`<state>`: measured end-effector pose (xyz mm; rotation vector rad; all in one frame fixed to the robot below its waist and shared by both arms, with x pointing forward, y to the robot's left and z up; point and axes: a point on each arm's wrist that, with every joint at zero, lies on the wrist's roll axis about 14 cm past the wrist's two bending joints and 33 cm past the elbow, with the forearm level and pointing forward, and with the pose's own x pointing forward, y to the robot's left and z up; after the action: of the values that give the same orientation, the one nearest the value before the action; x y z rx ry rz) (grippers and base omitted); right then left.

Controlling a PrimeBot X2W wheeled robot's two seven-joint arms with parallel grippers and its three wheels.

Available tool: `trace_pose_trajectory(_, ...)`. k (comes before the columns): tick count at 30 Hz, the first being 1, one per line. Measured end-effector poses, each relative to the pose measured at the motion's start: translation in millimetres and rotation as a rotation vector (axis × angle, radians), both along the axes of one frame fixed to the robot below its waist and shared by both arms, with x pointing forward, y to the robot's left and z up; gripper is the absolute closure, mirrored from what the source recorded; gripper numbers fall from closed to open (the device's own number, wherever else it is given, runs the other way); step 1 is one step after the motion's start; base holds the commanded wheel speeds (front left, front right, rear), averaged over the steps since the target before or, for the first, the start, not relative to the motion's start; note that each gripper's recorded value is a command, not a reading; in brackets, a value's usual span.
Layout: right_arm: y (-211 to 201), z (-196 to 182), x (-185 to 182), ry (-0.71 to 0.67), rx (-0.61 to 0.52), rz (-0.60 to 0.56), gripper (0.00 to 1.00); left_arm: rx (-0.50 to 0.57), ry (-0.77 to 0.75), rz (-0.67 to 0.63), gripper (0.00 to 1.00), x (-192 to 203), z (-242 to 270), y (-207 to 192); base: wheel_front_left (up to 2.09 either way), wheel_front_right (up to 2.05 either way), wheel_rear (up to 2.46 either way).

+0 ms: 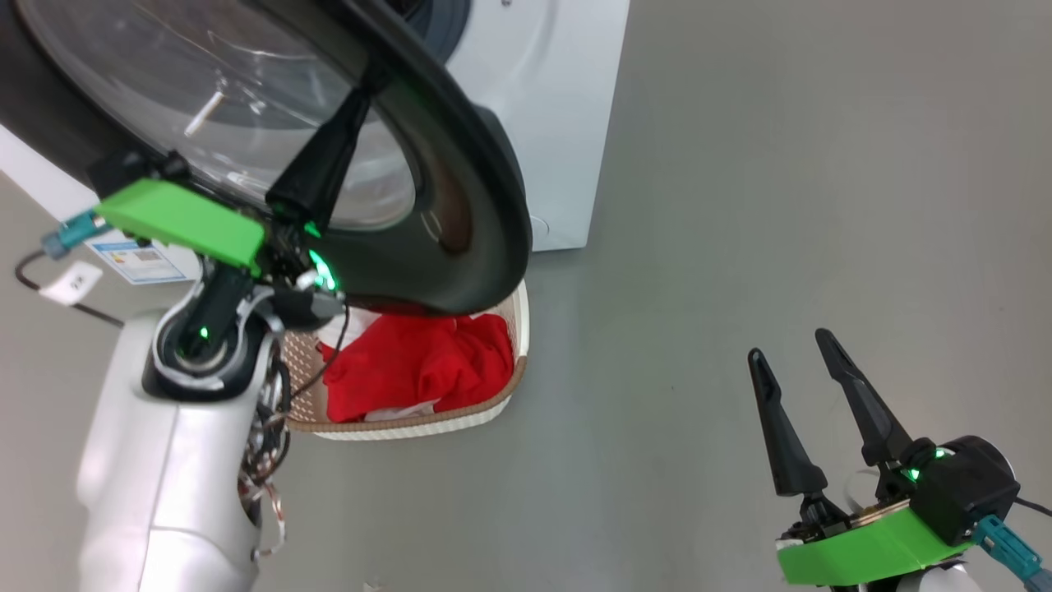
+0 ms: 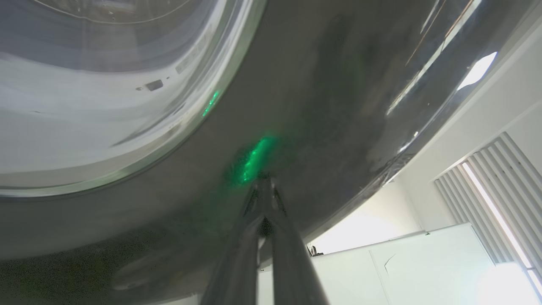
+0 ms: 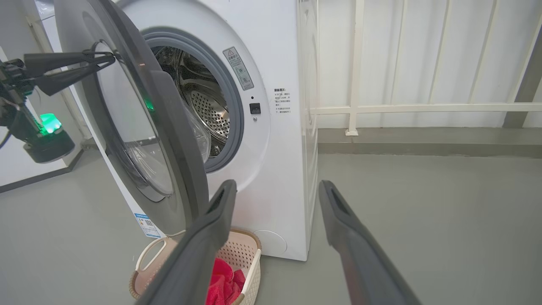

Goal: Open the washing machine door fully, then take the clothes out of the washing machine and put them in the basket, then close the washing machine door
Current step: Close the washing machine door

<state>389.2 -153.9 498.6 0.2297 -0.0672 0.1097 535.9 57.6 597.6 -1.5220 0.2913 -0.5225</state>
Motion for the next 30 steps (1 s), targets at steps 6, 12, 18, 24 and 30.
trace_pose_trajectory(6,-5,-7,3,0.019,-0.004,-0.015,0.00,0.000,-0.009,-0.002,1.00,19,4,-7,0.00,0.00,0.00)
trace_pose_trajectory(12,-10,-7,12,0.013,-0.010,-0.027,0.00,-0.012,-0.012,-0.001,1.00,38,5,-14,0.00,0.00,0.00)
trace_pose_trajectory(18,-15,-16,14,0.040,-0.016,-0.043,0.00,-0.014,-0.013,0.021,1.00,57,1,-17,0.00,0.00,0.00)
trace_pose_trajectory(24,-21,-21,19,0.051,-0.023,-0.057,0.00,-0.007,0.001,0.033,1.00,75,-8,-21,0.00,0.00,0.00)
trace_pose_trajectory(30,-26,-25,25,0.057,-0.031,-0.070,0.00,-0.009,-0.003,0.025,1.00,90,-12,-27,0.00,0.00,0.00)
